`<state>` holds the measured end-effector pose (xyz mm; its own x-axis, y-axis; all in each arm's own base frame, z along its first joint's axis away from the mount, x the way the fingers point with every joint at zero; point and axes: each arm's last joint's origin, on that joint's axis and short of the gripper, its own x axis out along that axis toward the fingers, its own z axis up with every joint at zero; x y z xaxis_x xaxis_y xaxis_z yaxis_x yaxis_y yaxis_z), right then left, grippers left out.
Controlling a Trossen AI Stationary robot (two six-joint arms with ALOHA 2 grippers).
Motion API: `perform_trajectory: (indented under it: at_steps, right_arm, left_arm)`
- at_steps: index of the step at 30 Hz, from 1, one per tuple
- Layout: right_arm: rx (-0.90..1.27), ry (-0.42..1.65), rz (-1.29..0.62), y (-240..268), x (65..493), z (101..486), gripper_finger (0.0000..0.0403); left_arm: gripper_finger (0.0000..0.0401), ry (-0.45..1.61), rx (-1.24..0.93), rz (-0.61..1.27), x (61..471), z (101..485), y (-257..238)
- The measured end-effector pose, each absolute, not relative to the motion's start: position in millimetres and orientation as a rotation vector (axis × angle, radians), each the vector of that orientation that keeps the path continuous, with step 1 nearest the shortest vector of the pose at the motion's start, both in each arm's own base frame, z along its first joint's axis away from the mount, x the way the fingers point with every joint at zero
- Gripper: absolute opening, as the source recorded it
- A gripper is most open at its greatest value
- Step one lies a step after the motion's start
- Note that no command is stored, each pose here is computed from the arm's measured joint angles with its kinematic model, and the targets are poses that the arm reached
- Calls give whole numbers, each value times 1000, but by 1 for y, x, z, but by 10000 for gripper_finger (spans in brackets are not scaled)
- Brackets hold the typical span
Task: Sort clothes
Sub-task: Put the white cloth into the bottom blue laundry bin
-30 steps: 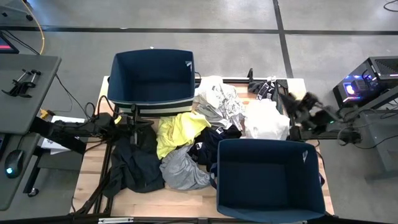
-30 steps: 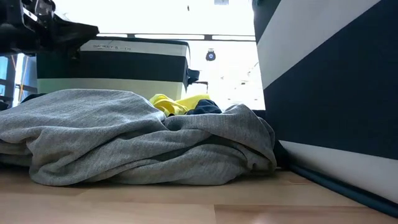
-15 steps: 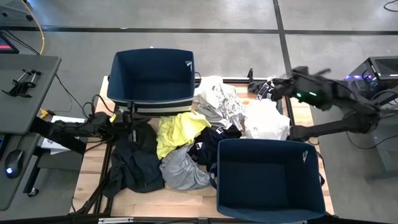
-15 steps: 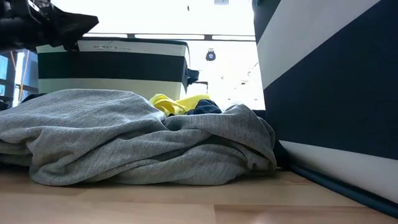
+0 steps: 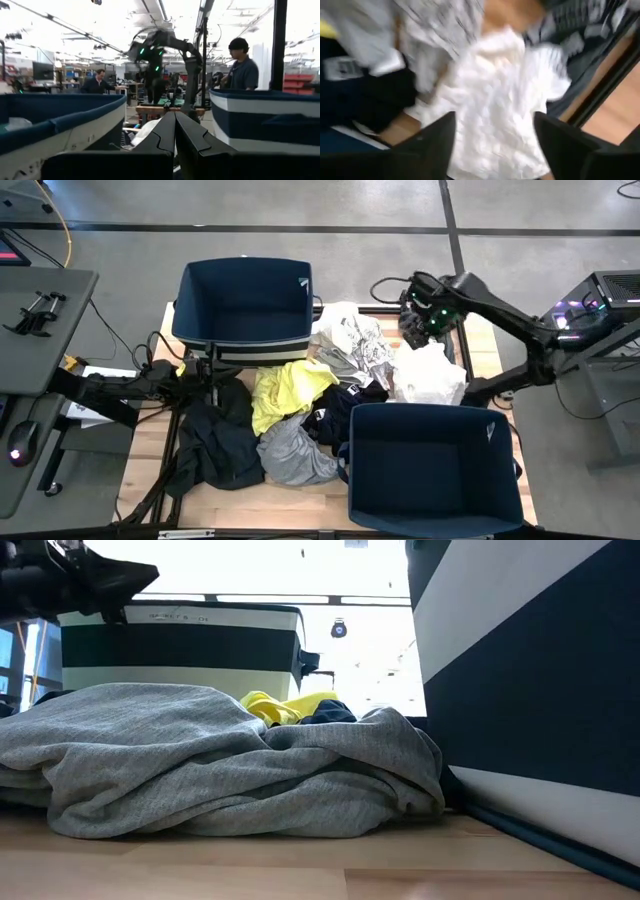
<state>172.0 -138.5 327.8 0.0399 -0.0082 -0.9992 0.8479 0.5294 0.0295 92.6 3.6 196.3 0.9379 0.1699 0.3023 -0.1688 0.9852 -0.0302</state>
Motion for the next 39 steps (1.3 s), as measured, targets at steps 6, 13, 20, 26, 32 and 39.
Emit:
perform_trajectory:
  at_steps: [6, 13, 20, 26, 32, 39]
  right_arm:
    - [939, 1550, -784, -138, 155, 259, 352]
    - [956, 1484, -931, -133, 146, 186, 338]
    - [979, 1335, -986, -128, 142, 148, 273]
    - [908, 1304, -967, -129, 143, 143, 151]
    - [796, 1233, -1017, -136, 147, 174, 27]
    - [723, 904, -1118, -121, 146, 297, 32]
  left_arm:
    - [1, -314, -86, 160, 93, 196, 4]
    - [1, -316, -110, 156, 93, 196, 4]
    - [1, -316, -109, 156, 93, 196, 4]
    - [1, -316, -109, 160, 93, 196, 4]
    - [1, -320, -143, 155, 93, 196, 4]
    - [1, -321, -169, 147, 93, 196, 4]
